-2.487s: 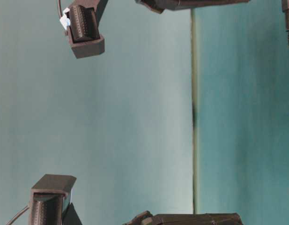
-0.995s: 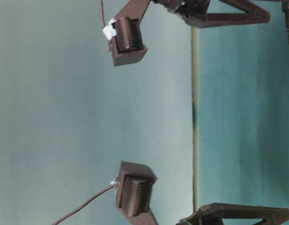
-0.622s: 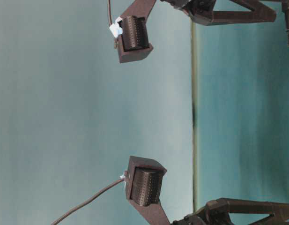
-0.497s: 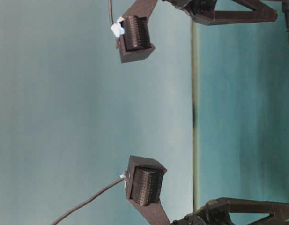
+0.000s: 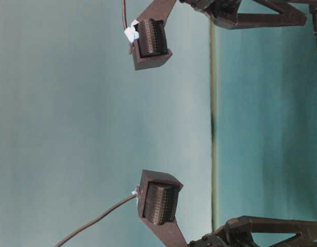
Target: Insert the washer onto the shaft with both hands.
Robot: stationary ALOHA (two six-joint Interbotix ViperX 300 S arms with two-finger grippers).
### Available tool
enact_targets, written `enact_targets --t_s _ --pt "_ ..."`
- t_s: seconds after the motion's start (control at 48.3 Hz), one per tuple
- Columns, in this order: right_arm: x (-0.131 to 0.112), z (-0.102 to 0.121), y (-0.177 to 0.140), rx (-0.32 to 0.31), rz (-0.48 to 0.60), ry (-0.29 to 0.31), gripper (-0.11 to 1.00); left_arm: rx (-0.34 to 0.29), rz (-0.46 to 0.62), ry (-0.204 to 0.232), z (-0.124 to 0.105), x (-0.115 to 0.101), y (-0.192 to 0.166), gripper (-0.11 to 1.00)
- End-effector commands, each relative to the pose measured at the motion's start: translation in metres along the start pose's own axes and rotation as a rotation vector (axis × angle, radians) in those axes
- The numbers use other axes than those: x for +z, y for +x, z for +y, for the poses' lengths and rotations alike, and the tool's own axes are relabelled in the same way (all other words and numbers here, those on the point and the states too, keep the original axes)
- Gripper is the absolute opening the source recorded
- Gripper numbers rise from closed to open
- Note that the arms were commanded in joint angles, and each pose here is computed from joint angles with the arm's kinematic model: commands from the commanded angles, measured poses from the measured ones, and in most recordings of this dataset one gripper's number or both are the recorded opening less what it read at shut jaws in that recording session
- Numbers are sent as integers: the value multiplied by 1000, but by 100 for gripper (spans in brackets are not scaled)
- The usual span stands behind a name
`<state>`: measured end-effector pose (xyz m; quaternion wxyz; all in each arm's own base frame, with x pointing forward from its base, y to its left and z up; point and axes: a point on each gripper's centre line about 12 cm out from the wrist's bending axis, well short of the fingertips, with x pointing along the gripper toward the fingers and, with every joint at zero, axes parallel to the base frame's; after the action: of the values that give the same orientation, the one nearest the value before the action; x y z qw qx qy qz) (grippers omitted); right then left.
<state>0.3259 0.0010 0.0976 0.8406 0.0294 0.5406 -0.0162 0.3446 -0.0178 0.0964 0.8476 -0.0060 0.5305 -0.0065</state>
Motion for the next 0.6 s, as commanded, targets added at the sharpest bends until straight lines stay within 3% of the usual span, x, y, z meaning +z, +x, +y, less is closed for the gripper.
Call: enact_targets --t_s 0.0,0.58 --pt "2 0 -2 0 -9 10 92 -1 -23 1 0 7 -1 93" --pt "1 -13 -3 -18 45 42 92 -1 -26 1 0 7 -1 93"
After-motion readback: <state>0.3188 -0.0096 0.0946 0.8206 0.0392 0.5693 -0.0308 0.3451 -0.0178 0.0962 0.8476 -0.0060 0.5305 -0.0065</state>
